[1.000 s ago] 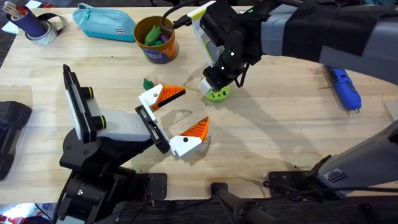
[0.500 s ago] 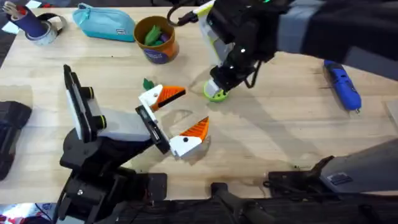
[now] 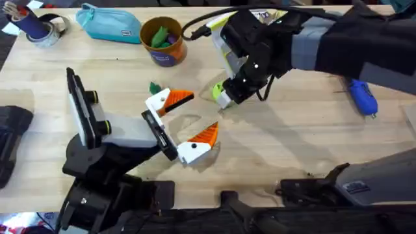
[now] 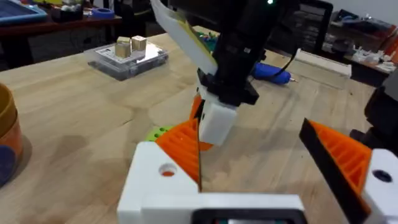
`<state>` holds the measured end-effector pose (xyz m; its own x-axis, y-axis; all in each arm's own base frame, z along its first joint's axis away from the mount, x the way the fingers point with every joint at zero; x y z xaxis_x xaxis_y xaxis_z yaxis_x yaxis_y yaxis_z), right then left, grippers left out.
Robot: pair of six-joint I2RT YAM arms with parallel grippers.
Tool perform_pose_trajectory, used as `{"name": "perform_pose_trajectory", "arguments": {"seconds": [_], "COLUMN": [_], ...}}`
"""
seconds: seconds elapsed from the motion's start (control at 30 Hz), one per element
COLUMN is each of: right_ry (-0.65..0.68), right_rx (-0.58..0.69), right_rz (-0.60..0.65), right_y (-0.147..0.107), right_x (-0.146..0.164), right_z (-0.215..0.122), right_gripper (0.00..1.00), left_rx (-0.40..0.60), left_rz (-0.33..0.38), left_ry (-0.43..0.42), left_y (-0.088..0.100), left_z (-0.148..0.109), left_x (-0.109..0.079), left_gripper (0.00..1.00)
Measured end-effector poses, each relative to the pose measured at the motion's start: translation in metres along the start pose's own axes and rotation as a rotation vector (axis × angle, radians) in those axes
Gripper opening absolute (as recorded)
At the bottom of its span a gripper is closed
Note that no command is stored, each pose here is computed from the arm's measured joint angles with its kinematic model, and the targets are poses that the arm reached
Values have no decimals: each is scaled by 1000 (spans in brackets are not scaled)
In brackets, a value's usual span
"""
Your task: Pick up the gripper from the table and insert it into the empty holder that is missing its gripper. Then pick up a screw, insert it into the mounting hole, and use the screwdriver to tighten it. Finally, clean up the table by picking up the vegetable and placing it into the bucket.
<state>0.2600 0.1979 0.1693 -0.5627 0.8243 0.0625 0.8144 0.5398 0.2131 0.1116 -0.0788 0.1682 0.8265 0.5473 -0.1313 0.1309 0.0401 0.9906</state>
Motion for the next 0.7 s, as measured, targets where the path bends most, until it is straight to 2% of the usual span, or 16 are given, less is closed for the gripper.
{"name": "perform_pose_trajectory", "arguments": {"seconds": [0.5,0.7], "right_ry": [-36,-52], "right_rx": [25,25], "right_rz": [0,-7], "right_y": [3,3], "right_x": [-4,-6], "right_z": [17,17], "right_gripper": [485,308], "left_rx": [0,0], "left_rz": [0,0], "left_ry": [0,0], "left_y": [0,0], "left_z": [0,0], "left_x": [0,0], "left_gripper": [992,992]}}
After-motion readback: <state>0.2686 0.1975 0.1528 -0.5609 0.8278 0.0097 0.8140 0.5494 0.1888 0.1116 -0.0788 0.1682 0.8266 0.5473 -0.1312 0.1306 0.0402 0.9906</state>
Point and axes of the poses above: each hand's point on the last joint's axis, 136 mm out from that joint toward the fingers, its own z axis out along the fingers, its own x axis along the line the jaws close on, y = z × x, the point moved 10 cm from there along -z, back along the fingers, and after that the axes turned 2 degrees about z, right-handed, at the moved point
